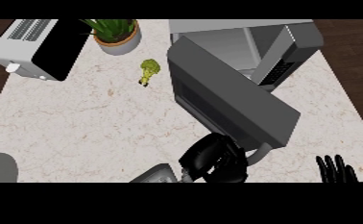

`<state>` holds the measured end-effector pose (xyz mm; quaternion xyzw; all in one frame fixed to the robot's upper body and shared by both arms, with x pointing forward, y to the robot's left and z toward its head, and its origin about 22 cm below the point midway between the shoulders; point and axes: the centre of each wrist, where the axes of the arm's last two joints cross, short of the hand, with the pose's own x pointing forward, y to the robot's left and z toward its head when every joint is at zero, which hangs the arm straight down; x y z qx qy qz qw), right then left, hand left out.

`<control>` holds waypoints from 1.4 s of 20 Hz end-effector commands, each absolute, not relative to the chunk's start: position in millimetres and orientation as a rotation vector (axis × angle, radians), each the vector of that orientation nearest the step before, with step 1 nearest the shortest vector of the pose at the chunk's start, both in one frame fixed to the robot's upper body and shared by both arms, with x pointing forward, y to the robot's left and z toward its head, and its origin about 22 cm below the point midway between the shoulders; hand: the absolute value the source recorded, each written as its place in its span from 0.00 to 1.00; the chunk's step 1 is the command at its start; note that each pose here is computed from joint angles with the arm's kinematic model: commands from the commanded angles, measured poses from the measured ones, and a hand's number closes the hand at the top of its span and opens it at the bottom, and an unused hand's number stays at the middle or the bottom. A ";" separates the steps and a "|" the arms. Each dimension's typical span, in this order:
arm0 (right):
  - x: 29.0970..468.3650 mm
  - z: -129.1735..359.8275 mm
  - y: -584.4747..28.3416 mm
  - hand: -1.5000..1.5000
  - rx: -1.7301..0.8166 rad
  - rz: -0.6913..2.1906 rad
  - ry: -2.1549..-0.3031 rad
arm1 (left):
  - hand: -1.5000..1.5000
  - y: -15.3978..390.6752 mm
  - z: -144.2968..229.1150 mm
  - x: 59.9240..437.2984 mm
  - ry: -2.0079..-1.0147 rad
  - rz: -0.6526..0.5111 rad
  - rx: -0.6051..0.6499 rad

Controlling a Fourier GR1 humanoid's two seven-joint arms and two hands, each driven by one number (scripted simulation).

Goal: Pick up the milk, place it into the microwave and close the microwave

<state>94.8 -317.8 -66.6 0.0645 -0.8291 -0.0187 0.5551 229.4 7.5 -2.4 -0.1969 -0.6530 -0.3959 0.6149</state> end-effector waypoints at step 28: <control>109.1 12.0 -307.5 0.00 0.488 0.091 -2.015 | 1.00 5.0 54.9 342.7 -1.753 -0.304 -0.310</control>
